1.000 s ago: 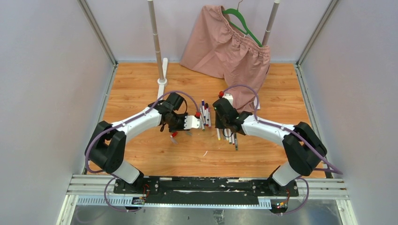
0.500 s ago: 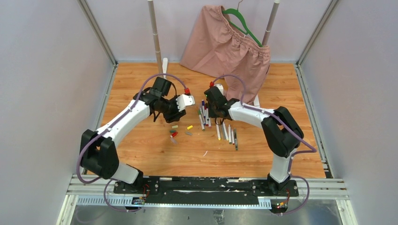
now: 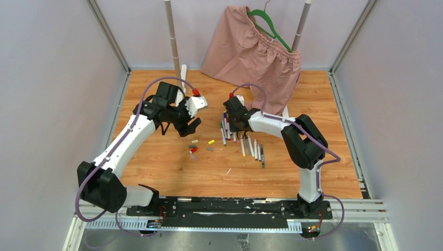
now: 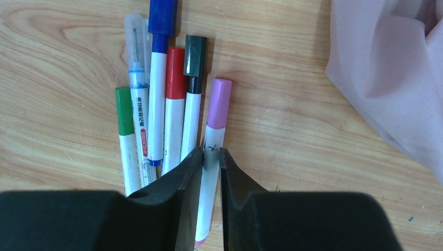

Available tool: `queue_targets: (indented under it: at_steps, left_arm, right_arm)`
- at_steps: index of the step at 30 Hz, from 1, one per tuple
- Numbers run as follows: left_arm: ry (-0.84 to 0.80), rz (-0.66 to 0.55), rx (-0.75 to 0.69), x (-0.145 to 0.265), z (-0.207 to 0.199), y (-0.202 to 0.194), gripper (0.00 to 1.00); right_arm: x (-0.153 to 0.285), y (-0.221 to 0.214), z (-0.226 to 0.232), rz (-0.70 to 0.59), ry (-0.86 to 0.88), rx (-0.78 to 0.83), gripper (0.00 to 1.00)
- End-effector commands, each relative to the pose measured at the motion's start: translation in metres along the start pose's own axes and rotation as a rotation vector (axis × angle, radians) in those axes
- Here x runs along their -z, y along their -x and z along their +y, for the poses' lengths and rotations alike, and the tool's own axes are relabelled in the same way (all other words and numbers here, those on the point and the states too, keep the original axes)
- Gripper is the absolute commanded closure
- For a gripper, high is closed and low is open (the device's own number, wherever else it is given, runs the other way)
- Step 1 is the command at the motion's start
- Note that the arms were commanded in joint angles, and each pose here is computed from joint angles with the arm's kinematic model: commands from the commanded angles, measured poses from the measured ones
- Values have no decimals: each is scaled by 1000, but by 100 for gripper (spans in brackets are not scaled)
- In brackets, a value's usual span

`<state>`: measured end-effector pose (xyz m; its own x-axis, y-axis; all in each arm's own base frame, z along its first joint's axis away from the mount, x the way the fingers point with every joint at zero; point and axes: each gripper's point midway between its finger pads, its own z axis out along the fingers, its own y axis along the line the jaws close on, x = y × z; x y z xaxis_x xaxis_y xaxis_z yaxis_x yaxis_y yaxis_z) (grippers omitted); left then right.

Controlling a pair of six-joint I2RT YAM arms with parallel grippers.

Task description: Open the pen caps

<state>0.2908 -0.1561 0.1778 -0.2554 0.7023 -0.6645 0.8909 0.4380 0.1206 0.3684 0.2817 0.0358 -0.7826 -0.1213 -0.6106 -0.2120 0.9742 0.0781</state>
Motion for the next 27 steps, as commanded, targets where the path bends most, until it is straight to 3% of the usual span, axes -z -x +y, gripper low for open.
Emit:
queue_targets:
  at_steps: [1, 3, 4, 6, 16, 27]
  left_arm:
    - [21, -11, 40, 15, 4, 3, 27]
    - [20, -14, 43, 16, 4, 4, 27]
    - [18, -19, 42, 17, 3, 5, 7]
    - [17, -25, 39, 18, 2, 6, 0]
    - [57, -86, -41, 38, 5, 24, 0]
    - [126, -168, -155, 68, 14, 53, 0]
  right_arm:
    - [-8, -9, -9, 44, -29, 19, 78]
    - [-9, -10, -9, 47, -30, 23, 78]
    - [-10, -11, -9, 51, -31, 24, 79]
    - [-11, -11, -9, 53, -29, 29, 80]
    - [9, 20, -12, 4, 37, -12, 99]
    - [77, 59, 6, -102, 201, -21, 100]
